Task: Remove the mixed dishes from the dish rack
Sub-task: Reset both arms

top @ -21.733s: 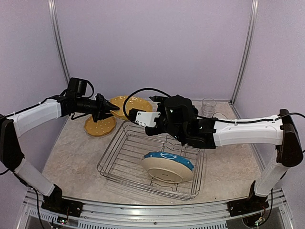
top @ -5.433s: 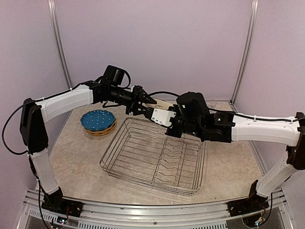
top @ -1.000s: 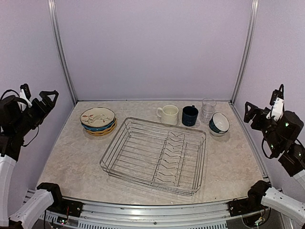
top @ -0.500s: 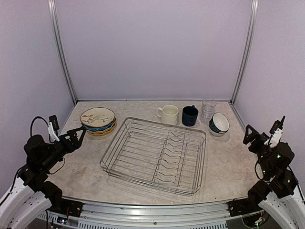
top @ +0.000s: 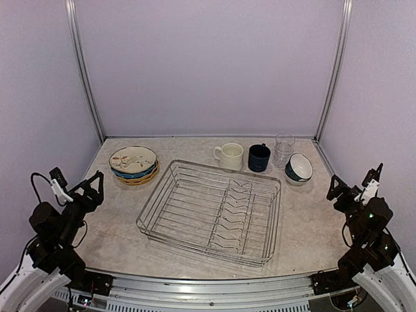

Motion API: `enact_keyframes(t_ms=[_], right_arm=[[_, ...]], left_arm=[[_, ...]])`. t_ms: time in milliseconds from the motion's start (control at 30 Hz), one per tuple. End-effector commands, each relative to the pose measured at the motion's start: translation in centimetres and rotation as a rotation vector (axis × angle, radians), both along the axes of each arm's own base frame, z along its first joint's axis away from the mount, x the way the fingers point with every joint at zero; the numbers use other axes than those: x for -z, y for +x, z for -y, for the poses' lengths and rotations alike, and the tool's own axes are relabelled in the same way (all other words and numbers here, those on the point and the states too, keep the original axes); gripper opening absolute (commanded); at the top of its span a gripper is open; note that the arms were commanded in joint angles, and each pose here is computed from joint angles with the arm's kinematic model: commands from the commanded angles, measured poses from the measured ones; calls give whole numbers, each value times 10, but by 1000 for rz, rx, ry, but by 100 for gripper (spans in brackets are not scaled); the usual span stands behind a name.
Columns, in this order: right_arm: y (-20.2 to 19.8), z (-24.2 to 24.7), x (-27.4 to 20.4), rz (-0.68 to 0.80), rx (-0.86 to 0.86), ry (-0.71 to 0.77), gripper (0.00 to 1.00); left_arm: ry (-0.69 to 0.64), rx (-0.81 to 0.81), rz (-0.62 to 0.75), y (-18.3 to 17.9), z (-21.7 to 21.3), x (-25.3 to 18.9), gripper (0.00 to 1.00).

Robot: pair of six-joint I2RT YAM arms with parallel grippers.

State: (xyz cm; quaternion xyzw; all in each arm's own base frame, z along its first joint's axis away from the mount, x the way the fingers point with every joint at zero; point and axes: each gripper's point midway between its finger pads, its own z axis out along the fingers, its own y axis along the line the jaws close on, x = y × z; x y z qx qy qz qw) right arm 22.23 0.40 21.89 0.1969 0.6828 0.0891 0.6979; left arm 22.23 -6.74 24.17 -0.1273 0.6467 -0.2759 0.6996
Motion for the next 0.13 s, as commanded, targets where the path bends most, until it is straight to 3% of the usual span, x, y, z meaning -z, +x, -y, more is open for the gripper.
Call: enact_keyframes(t_ms=[0,100], right_arm=[[-3,10,-6,25,52,-1,100],[-3,12,-4,23,67,3,100]], left_arm=[[19,-86,-6,2,-14,4,99],[10,-100,-5,1,-17,4,99]])
